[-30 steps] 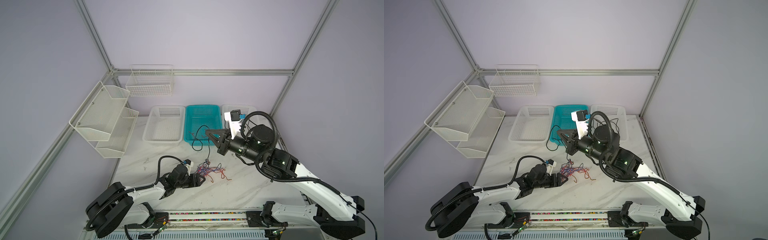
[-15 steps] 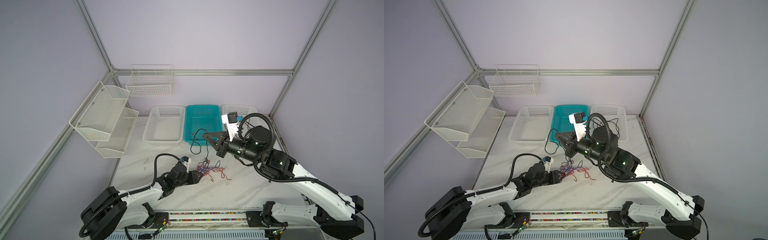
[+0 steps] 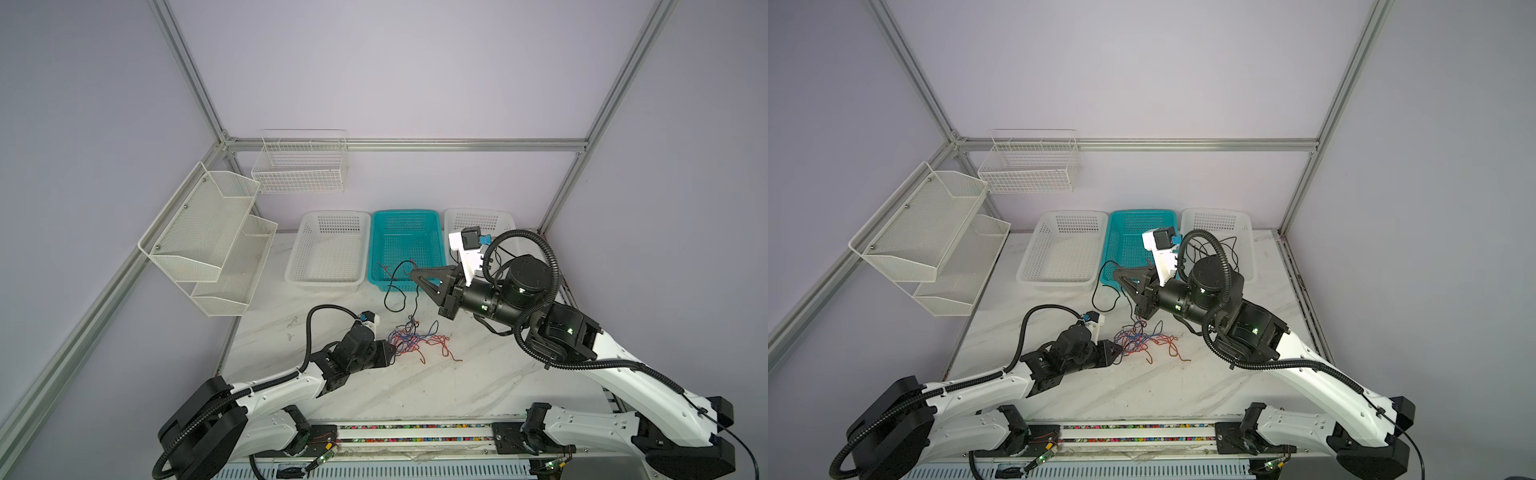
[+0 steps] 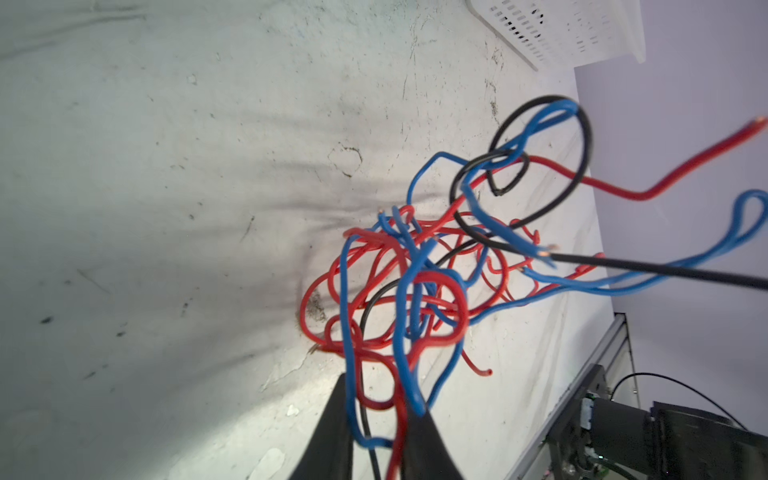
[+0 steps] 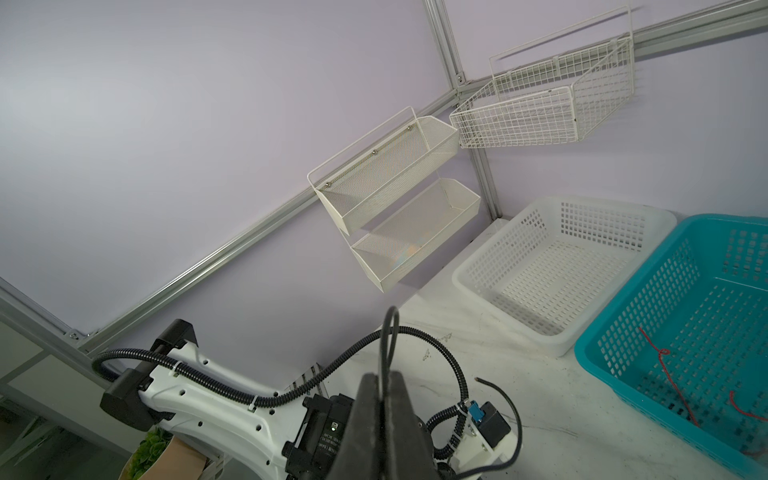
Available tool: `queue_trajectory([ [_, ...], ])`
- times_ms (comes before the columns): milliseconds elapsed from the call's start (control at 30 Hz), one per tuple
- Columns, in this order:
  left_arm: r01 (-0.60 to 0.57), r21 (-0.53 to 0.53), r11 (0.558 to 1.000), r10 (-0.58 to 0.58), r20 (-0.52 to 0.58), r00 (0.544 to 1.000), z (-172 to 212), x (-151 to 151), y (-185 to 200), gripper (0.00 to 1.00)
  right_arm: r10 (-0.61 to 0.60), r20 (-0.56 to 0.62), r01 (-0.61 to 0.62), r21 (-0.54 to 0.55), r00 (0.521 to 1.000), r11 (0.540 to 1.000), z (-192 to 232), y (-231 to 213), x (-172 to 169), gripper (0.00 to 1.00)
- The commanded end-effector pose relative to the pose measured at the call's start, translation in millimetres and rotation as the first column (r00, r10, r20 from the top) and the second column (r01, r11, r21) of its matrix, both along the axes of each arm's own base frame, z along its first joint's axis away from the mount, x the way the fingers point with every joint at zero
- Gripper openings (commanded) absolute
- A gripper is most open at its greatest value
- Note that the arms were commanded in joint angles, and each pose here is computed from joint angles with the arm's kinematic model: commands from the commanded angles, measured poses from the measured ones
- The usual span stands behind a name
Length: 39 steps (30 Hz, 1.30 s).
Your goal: Untangle the cables
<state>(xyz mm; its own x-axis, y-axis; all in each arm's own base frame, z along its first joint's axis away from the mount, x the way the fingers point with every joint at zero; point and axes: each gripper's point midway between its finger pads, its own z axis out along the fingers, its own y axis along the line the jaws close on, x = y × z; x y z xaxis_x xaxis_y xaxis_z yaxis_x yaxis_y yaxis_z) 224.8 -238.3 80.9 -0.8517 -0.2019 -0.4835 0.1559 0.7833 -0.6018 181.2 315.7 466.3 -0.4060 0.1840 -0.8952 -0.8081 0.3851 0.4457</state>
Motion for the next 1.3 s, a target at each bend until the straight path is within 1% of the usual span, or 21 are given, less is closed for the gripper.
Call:
queue_trajectory([
  [0, -0.026, -0.003, 1.000, 0.026, 0.085, 0.996, 35.5, 17.4, -3.0, 0.09, -0.027, 0.032, 0.026, 0.036, 0.999, 0.999, 24.6, -18.4, -8.5, 0.00],
  [67, -0.035, 0.021, 0.999, 0.033, 0.084, 0.996, 33.0, 16.6, 2.5, 0.02, -0.077, 0.038, 0.076, 0.025, 0.996, 0.997, 31.5, -29.8, -5.8, 0.00],
  [100, -0.040, 0.034, 0.999, 0.038, 0.081, 0.996, 30.7, 16.0, 5.6, 0.00, -0.102, 0.041, 0.101, 0.022, 0.994, 0.995, 35.0, -35.5, -4.3, 0.00],
  [167, -0.052, 0.062, 0.997, 0.047, 0.073, 0.996, 26.0, 14.5, 12.6, 0.00, -0.168, 0.056, 0.167, 0.014, 0.984, 0.986, 43.1, -50.3, -0.4, 0.00],
  [333, -0.072, 0.092, 0.993, 0.066, 0.063, 0.996, 18.0, 10.6, 26.6, 0.00, -0.298, 0.090, 0.297, 0.018, 0.950, 0.955, 62.7, -84.8, 4.0, 0.00],
  [433, -0.102, 0.130, 0.986, 0.096, 0.050, 0.994, 11.0, 8.7, 38.6, 0.00, -0.403, 0.101, 0.403, 0.015, 0.910, 0.915, 73.0, -109.6, 10.3, 0.00],
  [633, -0.140, 0.216, 0.966, 0.142, 0.006, 0.990, -5.5, 4.4, 59.2, 0.00, -0.590, 0.113, 0.584, 0.085, 0.799, 0.807, 108.0, -169.8, 10.6, 0.00],
  [833, -0.149, 0.233, 0.961, 0.155, -0.006, 0.988, -13.3, 3.5, 65.9, 0.00, -0.678, 0.112, 0.669, 0.112, 0.726, 0.735, 129.7, -205.8, 6.3, 0.00],
  [933, -0.149, 0.242, 0.959, 0.157, -0.015, 0.987, -17.0, 4.1, 67.6, 0.00, -0.706, 0.107, 0.686, 0.172, 0.700, 0.707, 150.1, -227.6, -3.1, 0.00],
  [1033, -0.148, 0.252, 0.957, 0.158, -0.022, 0.987, -20.0, 5.2, 68.6, 0.00, -0.705, 0.114, 0.684, 0.178, 0.700, 0.707, 156.8, -231.9, -6.4, 0.00],
  [1133, -0.147, 0.255, 0.956, 0.161, -0.033, 0.986, -23.4, 5.9, 69.2, 0.00, -0.689, 0.122, 0.676, 0.134, 0.715, 0.725, 146.7, -221.4, -2.2, 0.00],
  [1200, -0.136, 0.234, 0.963, 0.150, -0.042, 0.988, -22.6, 5.5, 64.9, 0.00, -0.654, 0.124, 0.651, 0.074, 0.746, 0.756, 129.1, -202.6, 3.7, 0.00],
  [1267, -0.125, 0.201, 0.971, 0.137, -0.043, 0.990, -17.8, 6.4, 58.7, 0.00, -0.595, 0.116, 0.601, -0.024, 0.795, 0.799, 97.0, -172.4, 12.4, 0.00],
])
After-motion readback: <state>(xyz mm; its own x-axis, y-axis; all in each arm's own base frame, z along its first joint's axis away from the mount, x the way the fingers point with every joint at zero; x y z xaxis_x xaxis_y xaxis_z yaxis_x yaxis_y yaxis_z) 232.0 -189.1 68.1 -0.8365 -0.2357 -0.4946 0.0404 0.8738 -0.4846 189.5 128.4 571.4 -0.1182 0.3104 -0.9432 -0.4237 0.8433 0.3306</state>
